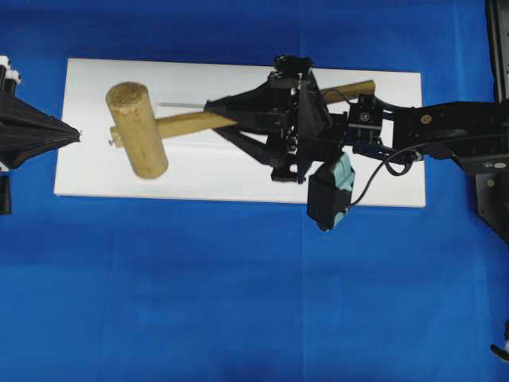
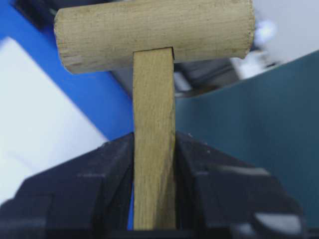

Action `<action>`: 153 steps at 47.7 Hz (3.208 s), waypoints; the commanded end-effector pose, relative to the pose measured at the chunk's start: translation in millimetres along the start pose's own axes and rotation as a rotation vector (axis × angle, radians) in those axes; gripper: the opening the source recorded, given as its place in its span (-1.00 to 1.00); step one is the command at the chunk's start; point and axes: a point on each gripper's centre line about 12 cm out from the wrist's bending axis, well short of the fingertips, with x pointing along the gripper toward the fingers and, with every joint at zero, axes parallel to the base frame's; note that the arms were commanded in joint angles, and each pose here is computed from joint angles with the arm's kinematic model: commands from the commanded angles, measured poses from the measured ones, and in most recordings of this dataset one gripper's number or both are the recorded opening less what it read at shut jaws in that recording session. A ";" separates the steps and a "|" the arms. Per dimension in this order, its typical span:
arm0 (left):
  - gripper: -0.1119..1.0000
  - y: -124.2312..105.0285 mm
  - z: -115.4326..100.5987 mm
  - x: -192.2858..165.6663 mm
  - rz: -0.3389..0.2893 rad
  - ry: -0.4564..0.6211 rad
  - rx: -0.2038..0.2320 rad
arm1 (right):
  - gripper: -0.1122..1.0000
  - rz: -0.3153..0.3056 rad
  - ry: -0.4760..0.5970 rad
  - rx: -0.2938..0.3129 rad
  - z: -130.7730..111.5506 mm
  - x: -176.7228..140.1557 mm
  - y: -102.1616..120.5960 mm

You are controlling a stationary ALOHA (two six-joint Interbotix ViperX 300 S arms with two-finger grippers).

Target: Hit the mark with a hammer.

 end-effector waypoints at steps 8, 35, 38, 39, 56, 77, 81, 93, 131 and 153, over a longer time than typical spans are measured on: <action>-0.77 -0.3 5.0 1.6 -0.001 -0.015 -0.005 | -0.63 -0.111 0.008 -0.029 7.1 -5.2 -23.2; -0.26 -0.2 5.1 3.0 -0.001 -0.023 -0.043 | -0.63 -0.106 0.003 -0.024 10.7 -5.4 -20.8; 0.08 -0.5 4.9 3.0 -0.002 -0.021 -0.070 | -0.63 -0.106 0.003 -0.024 10.7 -5.4 -20.8; 0.20 -0.2 4.7 3.0 -0.001 -0.020 -0.080 | -0.63 -0.105 0.001 -0.024 11.2 -5.5 -20.4; 0.88 6.0 -0.4 12.9 0.031 0.011 -0.112 | -0.63 -0.108 -0.001 -0.023 11.9 -5.1 -21.3; 0.89 22.4 -9.8 71.4 0.092 0.056 -0.112 | -0.63 -0.109 -0.001 -0.023 12.3 -4.9 -21.7; 0.89 22.8 -9.2 78.2 0.091 0.053 -0.111 | -0.63 -0.109 -0.001 -0.023 12.3 -4.9 -21.7; 0.89 24.4 -10.1 96.3 0.093 0.064 -0.112 | -0.63 -0.105 0.003 -0.023 11.1 -4.7 -21.8; -0.02 20.9 -11.2 106.7 0.081 0.078 -0.140 | -0.63 -0.049 0.044 0.005 3.7 -3.6 -17.7; -0.02 20.9 -11.5 106.2 0.081 0.080 -0.142 | -0.06 -0.024 0.094 0.082 -1.3 -1.2 -19.3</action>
